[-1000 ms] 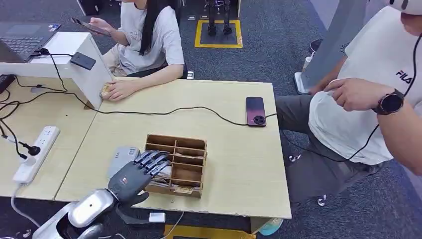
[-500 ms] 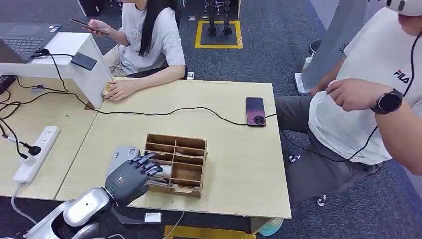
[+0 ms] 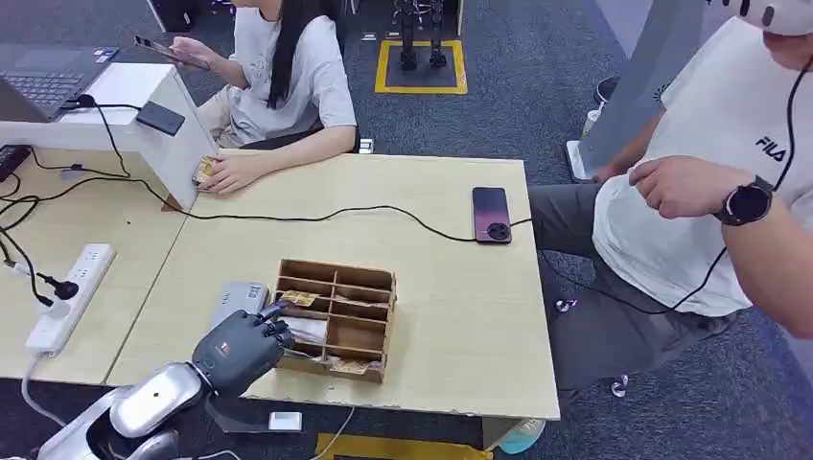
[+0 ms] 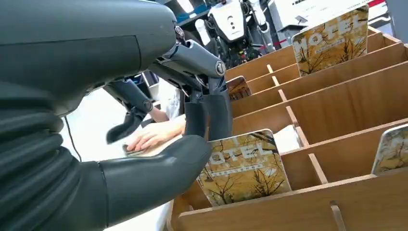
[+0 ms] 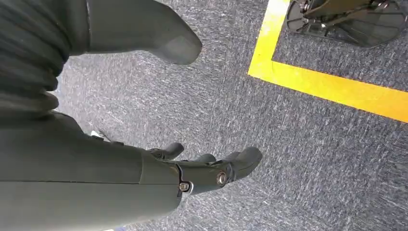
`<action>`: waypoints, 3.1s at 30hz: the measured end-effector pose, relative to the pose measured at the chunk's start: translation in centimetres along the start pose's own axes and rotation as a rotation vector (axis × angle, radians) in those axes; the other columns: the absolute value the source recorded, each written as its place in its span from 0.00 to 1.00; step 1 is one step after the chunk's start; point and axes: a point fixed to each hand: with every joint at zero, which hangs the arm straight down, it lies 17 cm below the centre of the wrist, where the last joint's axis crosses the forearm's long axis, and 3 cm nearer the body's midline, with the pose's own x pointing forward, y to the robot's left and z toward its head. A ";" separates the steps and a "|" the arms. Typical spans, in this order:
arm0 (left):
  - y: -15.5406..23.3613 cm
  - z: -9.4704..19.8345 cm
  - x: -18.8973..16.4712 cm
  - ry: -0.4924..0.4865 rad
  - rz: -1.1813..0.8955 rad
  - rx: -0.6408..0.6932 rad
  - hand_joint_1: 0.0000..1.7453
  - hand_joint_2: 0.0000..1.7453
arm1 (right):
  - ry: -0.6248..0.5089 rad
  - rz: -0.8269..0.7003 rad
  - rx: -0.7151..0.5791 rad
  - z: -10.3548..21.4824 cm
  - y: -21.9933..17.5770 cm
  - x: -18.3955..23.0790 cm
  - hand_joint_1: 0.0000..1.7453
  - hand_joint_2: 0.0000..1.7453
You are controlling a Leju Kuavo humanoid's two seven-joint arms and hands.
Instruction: Pass the card to the sensor for recognition and then transmit it.
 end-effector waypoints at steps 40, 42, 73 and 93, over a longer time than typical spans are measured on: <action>2.5 2.4 -1.0 -0.028 0.064 0.046 1.00 1.00 | -0.004 0.000 -0.001 0.0 0.0 0.1 0.00 1.00; 2.7 2.4 -1.0 -0.027 0.059 0.053 1.00 1.00 | -0.003 0.000 -0.001 0.0 0.0 0.1 0.00 1.00; 12.3 3.8 -5.6 -0.007 -0.045 0.196 0.06 1.00 | -0.003 0.001 -0.004 0.0 -0.1 0.1 0.00 1.00; 11.1 -1.7 -3.5 0.027 -0.120 0.218 0.00 1.00 | -0.009 0.000 -0.008 -0.1 -0.3 0.5 0.00 1.00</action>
